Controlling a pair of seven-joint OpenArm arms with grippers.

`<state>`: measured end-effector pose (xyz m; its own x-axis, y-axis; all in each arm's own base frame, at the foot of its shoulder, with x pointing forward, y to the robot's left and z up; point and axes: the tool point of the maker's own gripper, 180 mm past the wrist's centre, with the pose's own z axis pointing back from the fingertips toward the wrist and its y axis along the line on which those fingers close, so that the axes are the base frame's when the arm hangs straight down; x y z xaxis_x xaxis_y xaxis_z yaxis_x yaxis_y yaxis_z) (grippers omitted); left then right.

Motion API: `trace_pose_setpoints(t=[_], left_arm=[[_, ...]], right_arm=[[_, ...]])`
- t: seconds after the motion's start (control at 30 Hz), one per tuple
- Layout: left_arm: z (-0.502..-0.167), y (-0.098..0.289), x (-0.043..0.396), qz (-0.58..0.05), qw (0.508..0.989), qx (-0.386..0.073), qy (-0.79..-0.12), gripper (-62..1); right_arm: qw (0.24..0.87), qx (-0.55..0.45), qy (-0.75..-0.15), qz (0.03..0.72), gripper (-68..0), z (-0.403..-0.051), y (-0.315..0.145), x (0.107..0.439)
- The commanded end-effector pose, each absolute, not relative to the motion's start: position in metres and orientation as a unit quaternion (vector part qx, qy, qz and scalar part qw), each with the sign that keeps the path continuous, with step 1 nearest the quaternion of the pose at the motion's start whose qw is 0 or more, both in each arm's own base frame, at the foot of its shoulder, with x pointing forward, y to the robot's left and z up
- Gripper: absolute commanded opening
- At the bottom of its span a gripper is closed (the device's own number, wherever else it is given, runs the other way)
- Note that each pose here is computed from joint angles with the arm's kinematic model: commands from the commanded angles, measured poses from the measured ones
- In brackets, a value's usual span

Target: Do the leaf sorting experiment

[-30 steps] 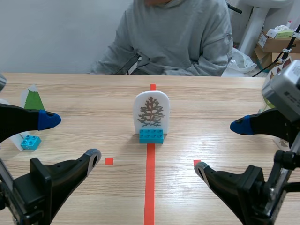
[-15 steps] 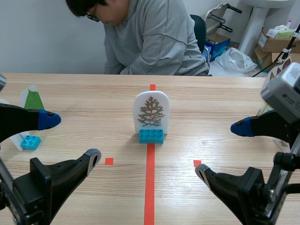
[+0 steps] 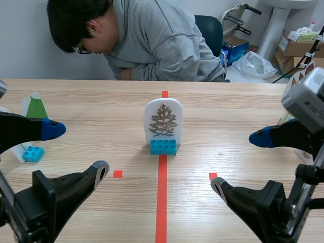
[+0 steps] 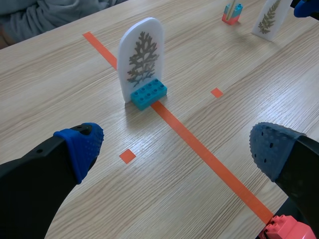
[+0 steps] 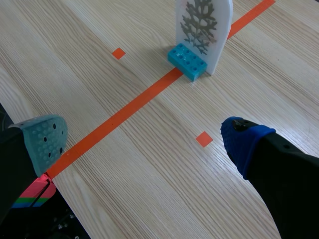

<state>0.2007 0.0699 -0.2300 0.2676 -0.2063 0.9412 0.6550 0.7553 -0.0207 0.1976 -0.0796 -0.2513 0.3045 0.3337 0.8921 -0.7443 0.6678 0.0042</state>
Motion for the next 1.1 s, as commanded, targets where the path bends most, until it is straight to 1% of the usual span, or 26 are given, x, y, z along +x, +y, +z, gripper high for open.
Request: trace_pose_setpoints(t=[0.0, 0.77, 1.07], left_arm=[[-0.224, 0.068, 0.202, -0.276, 0.761, -0.214, -0.546, 1.4], [-0.224, 0.068, 0.202, -0.276, 0.761, -0.214, -0.546, 1.4], [-0.224, 0.068, 0.202, -0.276, 0.761, -0.214, -0.546, 1.4]], right_arm=[[0.774, 0.215, -0.483, 0.348, -3.7, -0.248, -0.082, 0.2], [0.776, 0.213, -0.48, 0.349, -3.7, -0.249, -0.082, 0.2], [0.791, 0.193, -0.454, 0.362, -3.7, -0.259, -0.089, 0.2]])
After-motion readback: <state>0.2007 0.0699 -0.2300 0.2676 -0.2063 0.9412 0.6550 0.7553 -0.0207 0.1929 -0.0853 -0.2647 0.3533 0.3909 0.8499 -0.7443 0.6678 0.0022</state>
